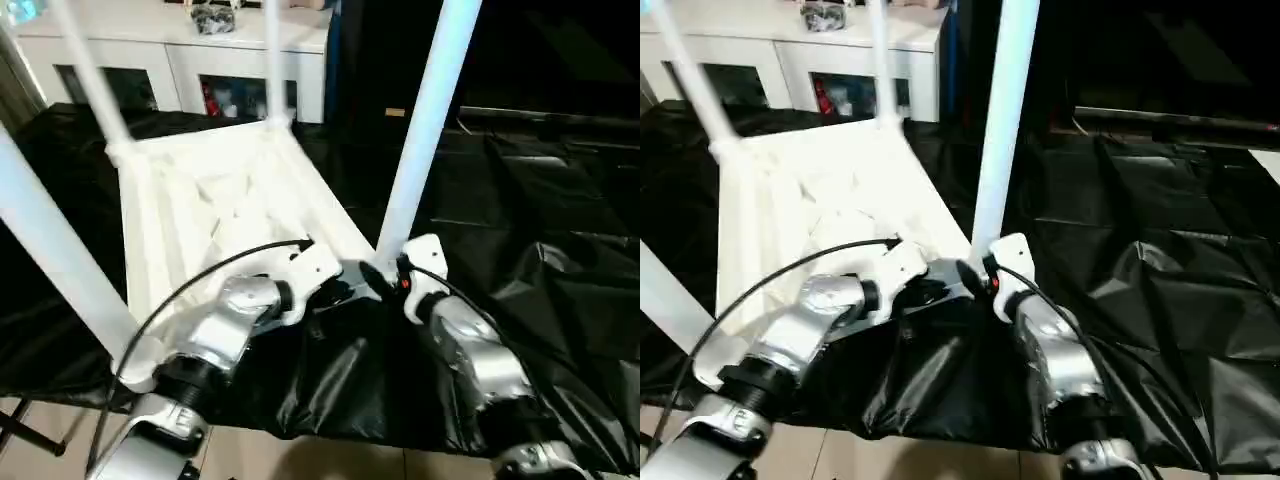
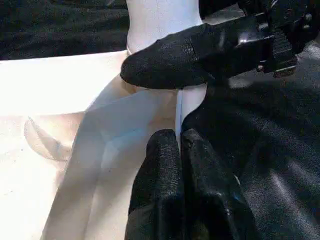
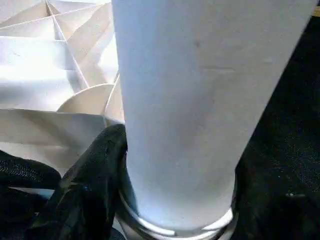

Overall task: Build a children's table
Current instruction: Rotate leg to tighten

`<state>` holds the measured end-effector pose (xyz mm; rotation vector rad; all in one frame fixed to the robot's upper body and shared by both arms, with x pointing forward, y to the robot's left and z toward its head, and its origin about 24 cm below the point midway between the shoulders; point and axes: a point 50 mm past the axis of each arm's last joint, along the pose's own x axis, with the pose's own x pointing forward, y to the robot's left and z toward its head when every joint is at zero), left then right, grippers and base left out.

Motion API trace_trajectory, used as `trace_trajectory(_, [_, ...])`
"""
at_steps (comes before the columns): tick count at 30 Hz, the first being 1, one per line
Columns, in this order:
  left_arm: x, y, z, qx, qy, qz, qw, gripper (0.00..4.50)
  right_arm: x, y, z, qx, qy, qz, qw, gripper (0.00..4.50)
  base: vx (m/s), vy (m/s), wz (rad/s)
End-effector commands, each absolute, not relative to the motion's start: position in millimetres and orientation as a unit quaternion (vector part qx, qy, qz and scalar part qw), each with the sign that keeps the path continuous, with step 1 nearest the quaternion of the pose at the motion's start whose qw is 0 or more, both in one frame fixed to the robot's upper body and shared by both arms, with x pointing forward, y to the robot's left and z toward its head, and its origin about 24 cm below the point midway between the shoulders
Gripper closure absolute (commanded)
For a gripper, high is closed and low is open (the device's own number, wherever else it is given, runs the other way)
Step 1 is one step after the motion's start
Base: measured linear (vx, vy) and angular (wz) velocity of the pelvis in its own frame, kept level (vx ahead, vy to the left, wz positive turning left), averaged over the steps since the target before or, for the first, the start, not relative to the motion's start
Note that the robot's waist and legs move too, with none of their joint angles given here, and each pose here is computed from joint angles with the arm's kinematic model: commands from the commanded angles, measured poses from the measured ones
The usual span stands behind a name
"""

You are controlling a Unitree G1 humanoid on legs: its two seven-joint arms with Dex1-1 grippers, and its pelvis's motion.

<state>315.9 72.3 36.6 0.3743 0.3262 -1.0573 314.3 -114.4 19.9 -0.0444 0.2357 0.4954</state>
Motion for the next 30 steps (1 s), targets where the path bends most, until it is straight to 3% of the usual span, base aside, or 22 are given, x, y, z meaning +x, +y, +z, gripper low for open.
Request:
trace_trajectory(1, [312.3, 46.1, 44.7, 0.169, 0.121, -0.533, 0.82, 4.5, 304.6, -69.1, 22.0, -0.004, 0.104, 0.349, 0.931, 1.45, 0.0, 0.0, 0.0])
trace_trajectory(2, [311.3, 48.9, 44.7, 0.17, 0.121, -0.539, 0.816, 4.5, 303.4, -73.5, 22.8, -0.002, 0.103, 0.362, 0.926, 1.1, 0.0, 0.0, 0.0])
trace_trajectory(10, [306.5, 68.6, 46.5, 0.174, 0.122, -0.585, 0.783, 4.5, 298.7, -107.8, 30.3, -0.045, 0.105, 0.424, 0.898, 0.52, 0.0, 0.0, 0.0])
trace_trajectory(14, [302.8, 84.6, 48.0, 0.191, 0.118, -0.623, 0.749, 4.5, 292.3, -130.4, 37.0, -0.072, 0.114, 0.486, 0.864, 0.52, 0.0, 0.0, 0.0])
trace_trajectory(19, [296.1, 99.8, 51.8, 0.18, 0.135, -0.669, 0.708, 4.5, 282.8, -142.9, 42.8, -0.093, 0.134, 0.555, 0.815, 0.52, 0.0, 0.0, 0.0])
trace_trajectory(22, [294.4, 105.9, 53.3, 0.182, 0.142, -0.684, 0.692, 4.5, 281.7, -145.2, 44.1, -0.1, 0.143, 0.572, 0.802, 0.52, 0.0, 0.0, 0.0])
trace_trajectory(30, [297.1, 114.4, 55.9, 0.185, 0.145, -0.689, 0.686, 4.5, 282.4, -146.5, 45.0, -0.121, 0.155, 0.589, 0.784, 1.2, 0.0, 0.0, 0.0])
